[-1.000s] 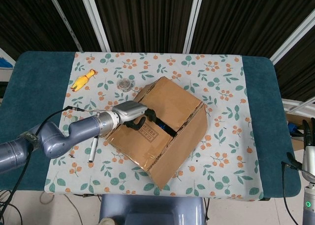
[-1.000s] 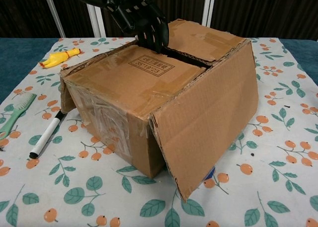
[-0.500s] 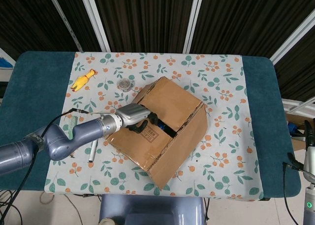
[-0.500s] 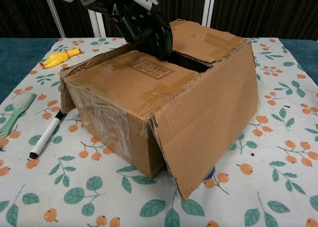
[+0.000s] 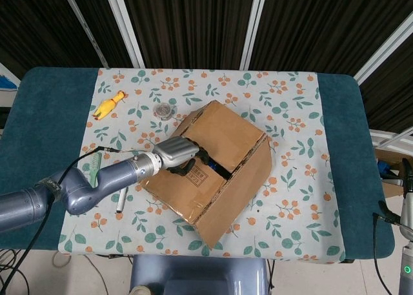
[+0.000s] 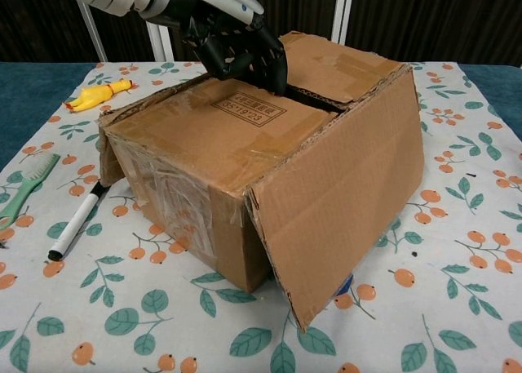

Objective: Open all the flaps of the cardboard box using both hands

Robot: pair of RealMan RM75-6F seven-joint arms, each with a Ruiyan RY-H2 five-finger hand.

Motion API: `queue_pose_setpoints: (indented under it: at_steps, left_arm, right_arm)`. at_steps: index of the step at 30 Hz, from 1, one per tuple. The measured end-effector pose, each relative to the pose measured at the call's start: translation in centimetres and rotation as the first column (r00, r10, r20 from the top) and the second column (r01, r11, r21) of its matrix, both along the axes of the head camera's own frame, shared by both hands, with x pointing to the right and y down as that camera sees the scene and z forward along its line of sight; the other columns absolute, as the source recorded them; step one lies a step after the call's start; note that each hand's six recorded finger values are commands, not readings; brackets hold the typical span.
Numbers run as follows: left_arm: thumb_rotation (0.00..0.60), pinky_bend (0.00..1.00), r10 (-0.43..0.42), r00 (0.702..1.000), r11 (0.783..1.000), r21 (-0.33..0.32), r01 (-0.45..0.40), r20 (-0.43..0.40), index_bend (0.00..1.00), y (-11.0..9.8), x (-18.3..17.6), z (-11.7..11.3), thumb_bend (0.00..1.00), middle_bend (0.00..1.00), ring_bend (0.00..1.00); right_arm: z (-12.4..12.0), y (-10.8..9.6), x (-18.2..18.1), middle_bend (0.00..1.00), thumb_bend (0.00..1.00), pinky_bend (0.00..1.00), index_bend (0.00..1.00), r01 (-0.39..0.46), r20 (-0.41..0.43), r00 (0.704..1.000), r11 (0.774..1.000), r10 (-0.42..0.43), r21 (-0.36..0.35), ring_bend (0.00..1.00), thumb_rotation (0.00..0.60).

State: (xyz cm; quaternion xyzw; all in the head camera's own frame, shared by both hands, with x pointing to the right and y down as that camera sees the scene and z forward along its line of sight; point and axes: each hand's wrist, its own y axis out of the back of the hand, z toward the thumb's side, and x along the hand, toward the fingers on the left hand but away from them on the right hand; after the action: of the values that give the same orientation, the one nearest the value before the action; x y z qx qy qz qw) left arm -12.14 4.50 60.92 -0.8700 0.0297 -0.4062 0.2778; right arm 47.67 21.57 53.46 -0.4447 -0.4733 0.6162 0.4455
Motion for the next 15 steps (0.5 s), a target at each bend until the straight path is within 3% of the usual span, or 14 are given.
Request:
queue_pose_setpoints:
  at_steps: [15]
  left_arm:
    - [0.600,0.08,0.086,0.996,0.995,0.049,-0.088,0.036,0.29,1.06,0.12,0.56,0.80,0.25,0.16]
  right_arm:
    - [-0.09,0.03,0.02,0.04,0.00,0.15,0.00,-0.003,0.011,1.000,1.000,0.003,0.004,0.07,0.600]
